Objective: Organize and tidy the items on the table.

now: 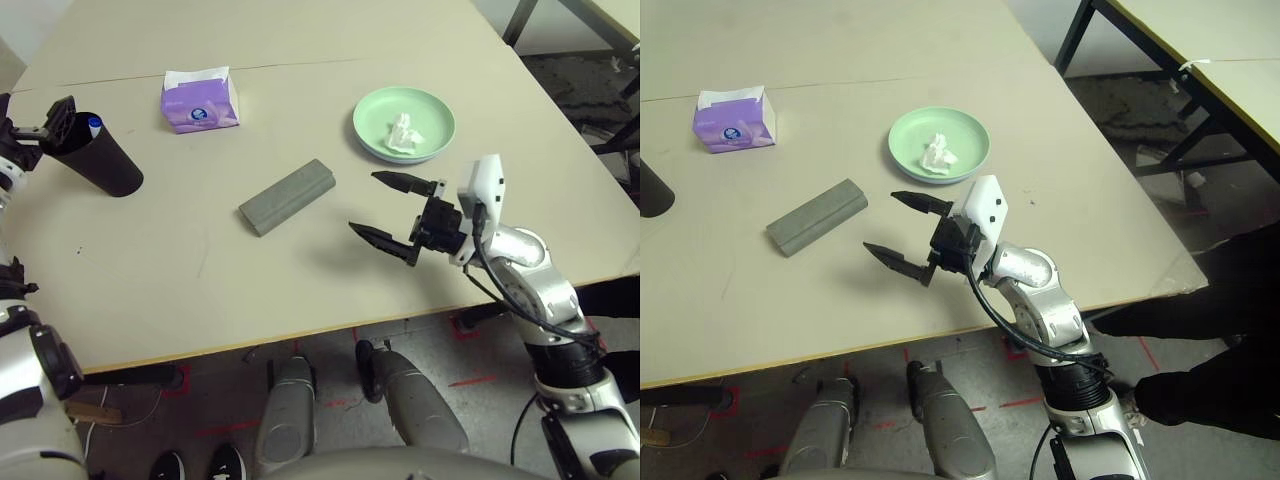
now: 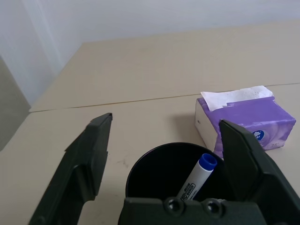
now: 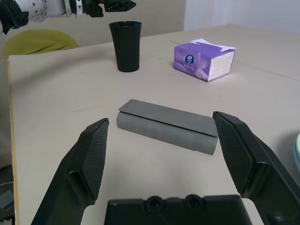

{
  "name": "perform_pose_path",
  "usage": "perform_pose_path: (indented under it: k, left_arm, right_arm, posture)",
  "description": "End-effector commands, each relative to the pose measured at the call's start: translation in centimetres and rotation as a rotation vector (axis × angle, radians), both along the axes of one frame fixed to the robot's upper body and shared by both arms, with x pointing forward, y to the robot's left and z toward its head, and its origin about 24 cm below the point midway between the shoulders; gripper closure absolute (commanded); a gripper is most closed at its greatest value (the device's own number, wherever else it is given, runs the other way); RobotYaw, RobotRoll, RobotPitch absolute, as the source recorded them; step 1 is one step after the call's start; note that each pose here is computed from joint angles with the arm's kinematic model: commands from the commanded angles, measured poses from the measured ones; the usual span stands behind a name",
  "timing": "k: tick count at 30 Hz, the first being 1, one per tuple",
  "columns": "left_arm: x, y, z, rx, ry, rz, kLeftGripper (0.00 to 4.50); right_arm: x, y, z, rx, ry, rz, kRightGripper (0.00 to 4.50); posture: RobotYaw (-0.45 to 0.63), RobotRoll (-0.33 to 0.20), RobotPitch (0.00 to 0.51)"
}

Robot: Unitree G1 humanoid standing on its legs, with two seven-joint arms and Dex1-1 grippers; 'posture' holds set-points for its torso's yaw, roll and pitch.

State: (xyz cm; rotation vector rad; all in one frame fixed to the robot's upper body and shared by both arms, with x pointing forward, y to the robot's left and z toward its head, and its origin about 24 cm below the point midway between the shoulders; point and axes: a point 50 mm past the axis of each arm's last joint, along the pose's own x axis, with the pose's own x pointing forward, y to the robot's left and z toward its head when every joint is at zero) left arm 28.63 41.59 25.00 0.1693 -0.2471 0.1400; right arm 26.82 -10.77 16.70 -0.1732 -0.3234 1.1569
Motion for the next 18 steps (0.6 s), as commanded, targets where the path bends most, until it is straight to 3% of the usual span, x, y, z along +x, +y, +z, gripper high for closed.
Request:
perform_pose_path:
  k: [1, 4, 7, 14, 18]
  left_arm:
    - [-0.8, 0.3, 1.8, -0.003, -0.065, -0.010, 0.04]
    - [-1.9, 0.6, 3.2, -0.022, -0.127, -0.019, 0.04]
    - [-4.0, 0.8, 3.2, -0.022, -0.121, -0.059, 0.04]
    - [-10.9, 0.9, -2.7, -0.051, 0.020, -0.092, 0.04]
    - [-13.5, 0.8, -6.0, -0.112, 0.031, -0.063, 0.04]
  right_arm:
    - [0.5, -0.8, 0.6, 0.018, -0.018, -0.042, 0.00]
    - [1.5, -2.4, 2.0, 0.068, -0.045, -0.152, 0.00]
    - [2.4, -5.2, 2.9, 0.137, -0.060, -0.352, 0.00]
    - [1.2, -14.3, 1.3, 0.133, -0.082, -0.894, 0.00]
    - [0.4, -16.9, -0.9, 0.091, -0.077, -1.049, 0.00]
  posture:
    - [-0.08, 0.000, 0.255]
    - [-0.09, 0.000, 0.259]
    - [-0.08, 0.000, 0.267]
    - [-0.08, 0.000, 0.288]
    - [-0.07, 0.000, 0.294]
